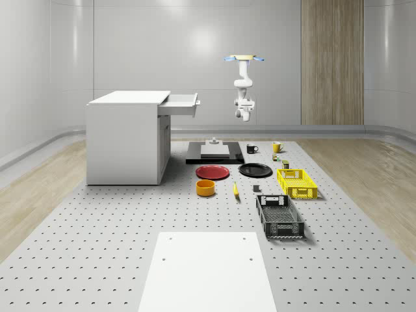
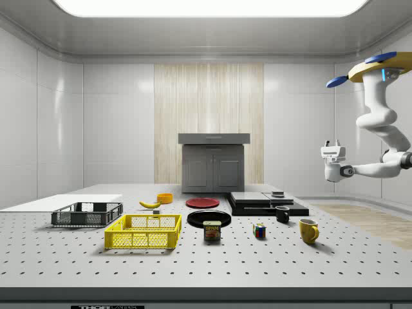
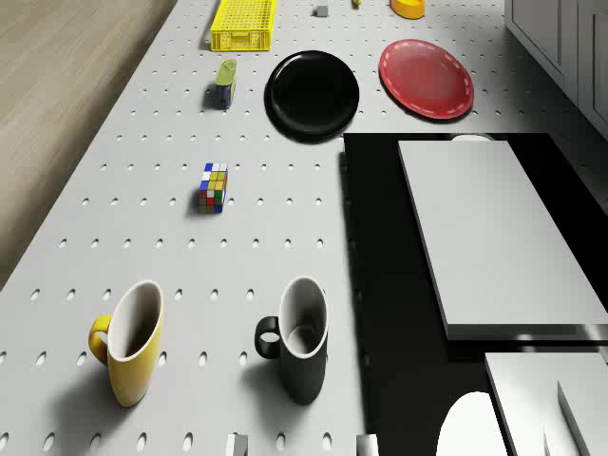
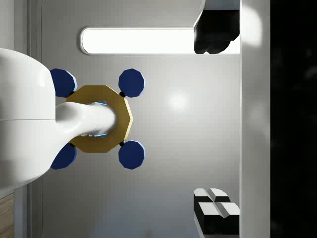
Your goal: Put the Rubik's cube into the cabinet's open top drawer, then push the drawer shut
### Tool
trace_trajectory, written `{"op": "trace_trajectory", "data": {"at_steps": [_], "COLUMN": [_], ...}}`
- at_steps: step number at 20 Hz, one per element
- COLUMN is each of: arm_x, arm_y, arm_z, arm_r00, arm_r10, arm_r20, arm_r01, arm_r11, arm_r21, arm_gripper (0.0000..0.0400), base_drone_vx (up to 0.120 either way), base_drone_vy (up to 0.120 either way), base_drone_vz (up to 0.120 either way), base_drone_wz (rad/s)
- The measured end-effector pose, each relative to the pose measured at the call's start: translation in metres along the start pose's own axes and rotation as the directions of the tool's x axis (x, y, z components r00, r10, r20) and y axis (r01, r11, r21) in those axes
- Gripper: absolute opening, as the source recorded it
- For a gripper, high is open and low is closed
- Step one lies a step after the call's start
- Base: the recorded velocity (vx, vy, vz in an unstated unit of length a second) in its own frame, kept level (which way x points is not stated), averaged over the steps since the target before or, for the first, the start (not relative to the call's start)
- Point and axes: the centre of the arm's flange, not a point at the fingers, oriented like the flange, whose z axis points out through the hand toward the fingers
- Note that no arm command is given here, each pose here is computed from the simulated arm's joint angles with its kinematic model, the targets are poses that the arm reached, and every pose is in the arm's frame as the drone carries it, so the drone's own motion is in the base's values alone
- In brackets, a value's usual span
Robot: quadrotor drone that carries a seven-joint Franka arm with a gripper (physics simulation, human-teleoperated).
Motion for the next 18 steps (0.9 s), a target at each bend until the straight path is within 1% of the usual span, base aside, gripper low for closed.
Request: {"op": "trace_trajectory", "data": {"at_steps": [4, 10, 14, 18], "arm_x": [-0.002, -0.001, -0.001, 0.000], "arm_y": [0.003, 0.001, 0.001, 0.000], "arm_z": [-0.030, -0.066, -0.081, -0.088], "arm_r00": [1.000, 1.000, 1.000, 1.000], "arm_r10": [0.000, 0.000, 0.000, 0.000], "arm_r20": [-0.002, -0.006, -0.008, -0.010], "arm_r01": [0.000, 0.000, 0.000, 0.000], "arm_r11": [1.000, 1.000, 1.000, 1.000], "arm_r21": [0.002, 0.006, 0.008, 0.010], "arm_gripper": [0.0400, 0.0400, 0.0400, 0.0400], "base_drone_vx": [0.000, 0.000, 0.000, 0.000], "base_drone_vy": [0.000, 0.000, 0.000, 0.000], "base_drone_vz": [0.000, 0.000, 0.000, 0.000], "base_drone_wz": [0.000, 0.000, 0.000, 0.000]}}
